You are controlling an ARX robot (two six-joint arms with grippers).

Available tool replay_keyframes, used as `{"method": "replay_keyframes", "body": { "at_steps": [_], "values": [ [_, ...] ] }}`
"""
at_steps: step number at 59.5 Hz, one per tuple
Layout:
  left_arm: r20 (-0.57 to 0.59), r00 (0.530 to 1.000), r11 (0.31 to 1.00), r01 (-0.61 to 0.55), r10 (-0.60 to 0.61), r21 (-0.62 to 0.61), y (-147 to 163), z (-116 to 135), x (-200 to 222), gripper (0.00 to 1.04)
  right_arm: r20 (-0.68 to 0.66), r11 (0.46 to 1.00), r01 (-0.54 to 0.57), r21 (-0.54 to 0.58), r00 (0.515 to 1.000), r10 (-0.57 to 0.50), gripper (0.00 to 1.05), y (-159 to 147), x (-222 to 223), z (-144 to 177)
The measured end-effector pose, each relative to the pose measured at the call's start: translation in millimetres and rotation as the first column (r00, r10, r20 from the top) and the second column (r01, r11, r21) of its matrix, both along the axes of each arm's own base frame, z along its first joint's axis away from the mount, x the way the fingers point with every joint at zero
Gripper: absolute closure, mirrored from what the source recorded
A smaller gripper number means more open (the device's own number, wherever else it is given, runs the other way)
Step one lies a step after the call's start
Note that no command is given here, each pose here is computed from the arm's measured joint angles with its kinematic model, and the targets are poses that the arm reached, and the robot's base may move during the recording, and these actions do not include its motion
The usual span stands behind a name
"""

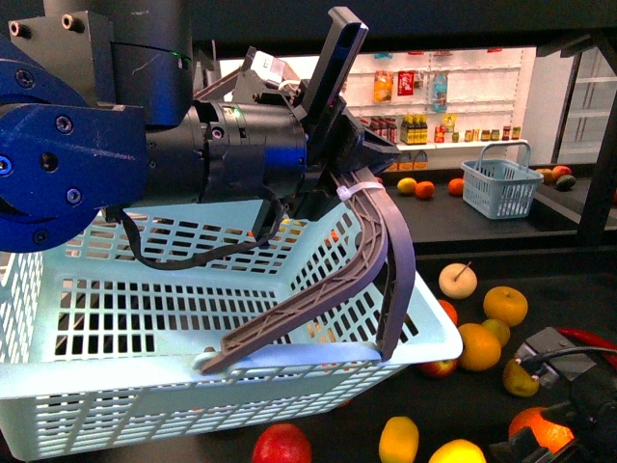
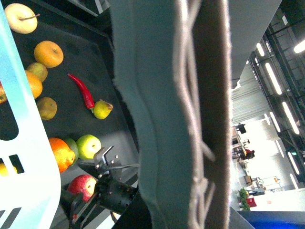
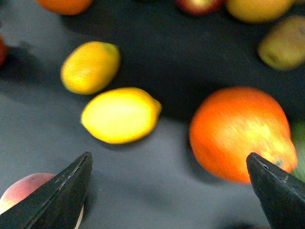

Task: Pick lemon from shelf

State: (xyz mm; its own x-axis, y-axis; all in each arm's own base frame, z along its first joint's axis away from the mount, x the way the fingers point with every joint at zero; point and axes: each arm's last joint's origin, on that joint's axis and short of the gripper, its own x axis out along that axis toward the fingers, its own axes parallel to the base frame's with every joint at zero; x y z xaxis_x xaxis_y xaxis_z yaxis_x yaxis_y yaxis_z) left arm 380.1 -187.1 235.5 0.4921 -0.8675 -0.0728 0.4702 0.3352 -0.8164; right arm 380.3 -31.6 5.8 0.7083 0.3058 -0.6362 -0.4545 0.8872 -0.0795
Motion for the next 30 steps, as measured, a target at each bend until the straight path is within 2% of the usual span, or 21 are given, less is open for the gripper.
{"method": "replay_keyframes", "body": {
  "at_steps": [6,8,12,19,30],
  "values": [
    [0.0,1.0,1.0,0.001,-0.001,0.0,0.0,0.0,0.0,0.98,0.027,0.977,-0.198,-0.079,0.979,0.201,0.07,3.0,4.9,-9.1],
    [0.0,1.0,1.0,0.0,0.0,0.0,0.0,0.0,0.0,0.98,0.028,0.948,-0.299,-0.111,0.952,0.304,0.07,1.9,6.9,-15.1],
    [0.0,1.0,1.0,-0.001,0.001,0.0,0.0,0.0,0.0,0.98,0.023,0.888,-0.431,-0.162,0.898,0.44,0.07,-2.0,11.3,-25.7],
    [0.001,1.0,1.0,0.0,0.0,0.0,0.0,0.1,0.0,0.98,0.032,0.815,-0.524,-0.247,0.836,0.547,0.07,-7.9,23.0,-38.8],
    [0.0,1.0,1.0,0.0,0.0,0.0,0.0,0.1,0.0,0.98,0.031,0.761,-0.603,-0.242,0.779,0.627,0.07,-9.4,44.1,-48.6]
  ]
}}
